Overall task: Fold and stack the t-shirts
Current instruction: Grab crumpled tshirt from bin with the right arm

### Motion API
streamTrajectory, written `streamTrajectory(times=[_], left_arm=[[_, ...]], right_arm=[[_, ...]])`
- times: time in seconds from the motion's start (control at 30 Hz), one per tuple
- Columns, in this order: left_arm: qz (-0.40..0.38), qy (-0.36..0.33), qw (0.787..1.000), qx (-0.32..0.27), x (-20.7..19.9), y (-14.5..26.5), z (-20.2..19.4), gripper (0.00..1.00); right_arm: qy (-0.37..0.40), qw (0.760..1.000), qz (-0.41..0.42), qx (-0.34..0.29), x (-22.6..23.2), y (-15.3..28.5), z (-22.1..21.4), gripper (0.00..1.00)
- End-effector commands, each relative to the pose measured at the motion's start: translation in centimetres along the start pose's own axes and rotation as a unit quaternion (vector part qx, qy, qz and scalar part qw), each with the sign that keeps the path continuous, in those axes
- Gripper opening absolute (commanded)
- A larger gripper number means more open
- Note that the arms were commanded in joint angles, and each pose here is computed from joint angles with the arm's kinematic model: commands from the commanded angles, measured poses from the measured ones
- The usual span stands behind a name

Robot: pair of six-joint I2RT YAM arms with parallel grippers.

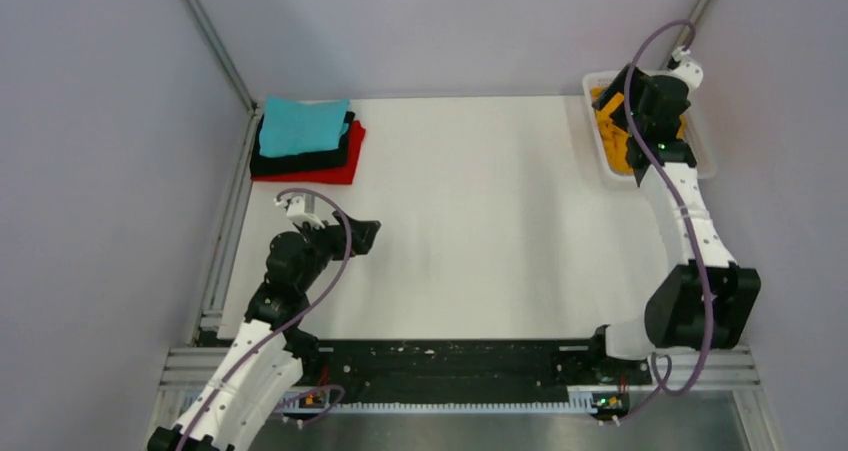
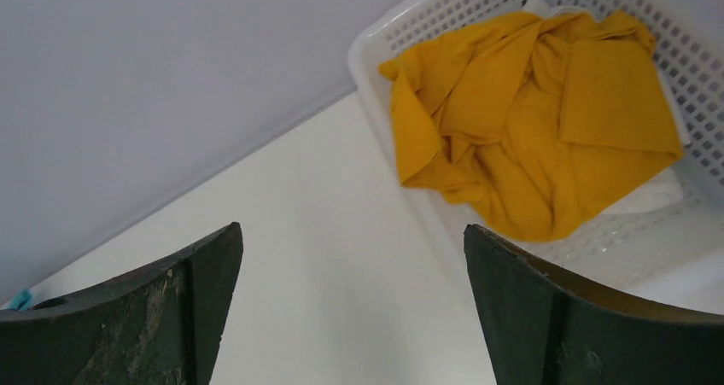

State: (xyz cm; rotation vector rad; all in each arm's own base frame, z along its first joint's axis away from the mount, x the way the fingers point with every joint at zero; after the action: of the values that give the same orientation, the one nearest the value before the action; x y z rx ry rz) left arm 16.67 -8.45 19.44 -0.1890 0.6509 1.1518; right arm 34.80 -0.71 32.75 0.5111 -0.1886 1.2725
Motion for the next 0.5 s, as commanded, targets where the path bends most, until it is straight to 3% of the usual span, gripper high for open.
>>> streamTrajectory(times=[0.0, 0.13, 0.37, 0.47], left_arm=[[0.013, -0.011, 1.0, -0.017, 0.3, -0.4, 0.3, 0.99], [0.031, -0.011, 0.999, -0.001, 0.6, -1.0, 0.2, 0.99], [0.055, -0.014, 0.998, 0.012, 1.1, -1.4, 0.0, 0.99], [0.064, -0.014, 0.998, 0.007, 1.3, -1.5, 0.0, 0.99]], right_arm=[[0.031, 0.999, -0.044, -0.01, -2.2, -6.1, 2.2, 0.99], [0.057, 0.996, -0.049, 0.042, -2.3, -13.2, 0.9, 0.99], [0.046, 0.993, -0.09, 0.055, -3.3, -22.2, -1.6, 0.94], [0.031, 0.992, -0.104, 0.058, -4.1, -24.6, -3.2, 0.85]])
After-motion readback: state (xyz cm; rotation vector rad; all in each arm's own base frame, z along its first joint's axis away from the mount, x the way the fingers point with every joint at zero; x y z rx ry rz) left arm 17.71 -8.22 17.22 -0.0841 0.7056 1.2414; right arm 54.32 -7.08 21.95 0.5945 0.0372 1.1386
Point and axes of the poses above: each gripper's point midway between its finger pads, its own y axis back along the fingers, its own x axis along the line the jaws close on, z = x × y, the point moved 10 cm from there along y, back along the fingers, and after that the axes turned 1 degree about -y, right-handed, at the moved point
